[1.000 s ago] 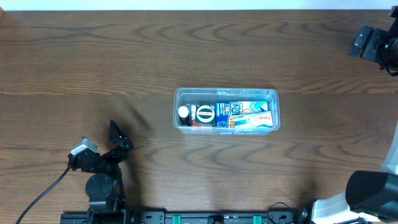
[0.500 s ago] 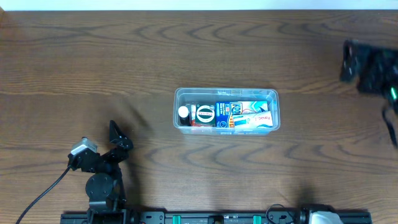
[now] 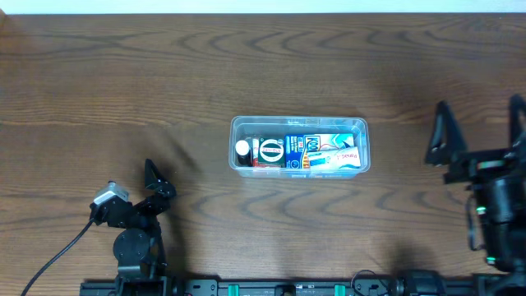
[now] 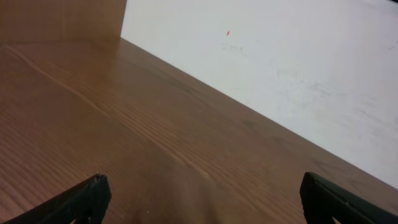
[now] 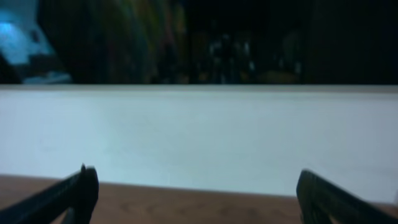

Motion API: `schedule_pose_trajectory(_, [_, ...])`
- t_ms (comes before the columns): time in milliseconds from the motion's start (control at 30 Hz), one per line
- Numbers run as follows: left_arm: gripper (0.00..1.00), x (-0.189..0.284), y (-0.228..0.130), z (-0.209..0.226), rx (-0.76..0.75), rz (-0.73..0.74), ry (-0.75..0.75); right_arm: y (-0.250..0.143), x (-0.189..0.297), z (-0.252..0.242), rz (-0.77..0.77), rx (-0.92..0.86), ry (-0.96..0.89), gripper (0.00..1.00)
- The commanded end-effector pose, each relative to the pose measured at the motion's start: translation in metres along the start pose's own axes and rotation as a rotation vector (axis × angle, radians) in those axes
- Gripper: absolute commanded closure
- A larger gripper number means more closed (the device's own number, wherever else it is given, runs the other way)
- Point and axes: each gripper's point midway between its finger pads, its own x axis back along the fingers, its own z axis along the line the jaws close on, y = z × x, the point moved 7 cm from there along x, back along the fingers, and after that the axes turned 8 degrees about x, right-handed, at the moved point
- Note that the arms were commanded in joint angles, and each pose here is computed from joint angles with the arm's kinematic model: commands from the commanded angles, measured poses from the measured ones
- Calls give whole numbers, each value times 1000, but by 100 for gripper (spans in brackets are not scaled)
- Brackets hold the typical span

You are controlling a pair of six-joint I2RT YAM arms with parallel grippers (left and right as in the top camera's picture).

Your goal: Pack container

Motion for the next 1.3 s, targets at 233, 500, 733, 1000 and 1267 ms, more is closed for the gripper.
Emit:
schedule_pose_trajectory(233, [2,-3,-13,9,-25,36,33,-119,17,21,-91,14,106,1])
schedule_pose_trajectory(500, [2,-3,-13,9,-25,36,33,-168,34,29,-101,10,130,1])
schedule_pose_trajectory(733, [2,-3,-13,9,-25,36,33,-210,33,30,-6,-6,124,1])
schedule_pose_trajectory(1000, [2,-3,-13,9,-25,36,33,-241,34,30,129,-27,114,1])
schedule_pose_trajectory(1267, [2,-3,-13,9,-25,36,33,-254,36,31,203,-37,113,1])
